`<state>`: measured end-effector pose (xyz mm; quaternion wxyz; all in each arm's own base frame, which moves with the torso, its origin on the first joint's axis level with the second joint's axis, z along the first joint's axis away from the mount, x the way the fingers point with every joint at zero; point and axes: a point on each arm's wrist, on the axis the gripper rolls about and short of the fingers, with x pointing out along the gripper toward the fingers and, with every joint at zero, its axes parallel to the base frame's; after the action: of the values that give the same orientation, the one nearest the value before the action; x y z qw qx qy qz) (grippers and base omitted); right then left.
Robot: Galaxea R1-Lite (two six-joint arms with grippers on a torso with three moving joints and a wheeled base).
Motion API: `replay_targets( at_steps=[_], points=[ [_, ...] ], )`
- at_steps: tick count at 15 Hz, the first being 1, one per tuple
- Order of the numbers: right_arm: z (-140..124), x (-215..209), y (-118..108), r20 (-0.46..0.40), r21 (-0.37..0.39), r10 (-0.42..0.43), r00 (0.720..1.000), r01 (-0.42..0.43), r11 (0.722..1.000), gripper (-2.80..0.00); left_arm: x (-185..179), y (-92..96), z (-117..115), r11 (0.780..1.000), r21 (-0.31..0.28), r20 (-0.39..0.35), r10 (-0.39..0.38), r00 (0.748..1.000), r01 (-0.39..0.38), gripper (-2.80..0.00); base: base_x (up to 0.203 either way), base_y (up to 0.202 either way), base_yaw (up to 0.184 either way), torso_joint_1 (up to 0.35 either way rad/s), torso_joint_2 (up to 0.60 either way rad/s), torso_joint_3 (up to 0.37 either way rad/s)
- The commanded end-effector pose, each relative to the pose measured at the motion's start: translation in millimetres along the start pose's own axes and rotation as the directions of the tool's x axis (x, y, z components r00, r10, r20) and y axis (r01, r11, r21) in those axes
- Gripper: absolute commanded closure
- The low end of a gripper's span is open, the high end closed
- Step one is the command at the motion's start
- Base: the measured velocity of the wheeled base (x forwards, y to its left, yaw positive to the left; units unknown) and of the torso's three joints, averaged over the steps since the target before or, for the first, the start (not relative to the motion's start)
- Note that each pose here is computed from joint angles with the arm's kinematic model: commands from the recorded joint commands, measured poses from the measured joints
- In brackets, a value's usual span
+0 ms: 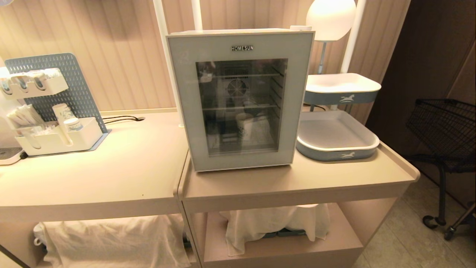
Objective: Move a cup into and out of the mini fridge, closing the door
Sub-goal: Open the freezer door
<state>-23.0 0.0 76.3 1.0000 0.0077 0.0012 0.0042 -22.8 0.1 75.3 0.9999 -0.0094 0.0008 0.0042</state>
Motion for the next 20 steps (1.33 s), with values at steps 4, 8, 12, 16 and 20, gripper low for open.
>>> replay_targets(
  at_steps=[4, 8, 12, 16, 20],
  points=[
    [0.1, 0.1, 0.0, -0.001, 0.0, 0.001, 1.0, -0.001, 1.0, 0.0, 0.1, 0.0, -0.4, 1.0, 0.0, -0.001, 0.001, 1.0, -0.001, 0.0, 0.0, 0.0, 0.0, 0.0, 0.0, 0.0],
    [-0.1, 0.1, 0.0, -0.002, 0.0, 0.001, 1.0, -0.001, 1.0, 0.0, 0.1, 0.0, -0.4, 1.0, 0.008, -0.001, 0.001, 1.0, -0.001, 0.0, 0.0, 0.0, 0.0, 0.0, 0.0, 0.0],
    [-0.1, 0.1, 0.0, -0.002, 0.0, 0.001, 1.0, -0.001, 1.0, 0.0, 0.0, 0.0, -0.3, 1.0, 0.011, -0.003, 0.001, 1.0, -0.001, 0.0, 0.0, 0.0, 0.0, 0.0, 0.0, 0.0],
    [-0.1, 0.1, 0.0, -0.002, 0.0, 0.001, 1.0, -0.001, 1.0, 0.0, 0.0, 0.0, -0.1, 1.0, 0.011, -0.001, 0.001, 1.0, -0.001, 0.0, 0.18, 0.0, 0.0, 0.005, 0.0, -0.002],
    [-0.1, 0.1, 0.0, -0.002, 0.0, 0.001, 1.0, -0.001, 1.0, 0.0, 0.1, 0.0, -0.4, 1.0, 0.008, -0.001, 0.001, 1.0, -0.001, 0.0, 0.159, 0.0, 0.001, 0.005, 0.0, 0.002]
  ],
)
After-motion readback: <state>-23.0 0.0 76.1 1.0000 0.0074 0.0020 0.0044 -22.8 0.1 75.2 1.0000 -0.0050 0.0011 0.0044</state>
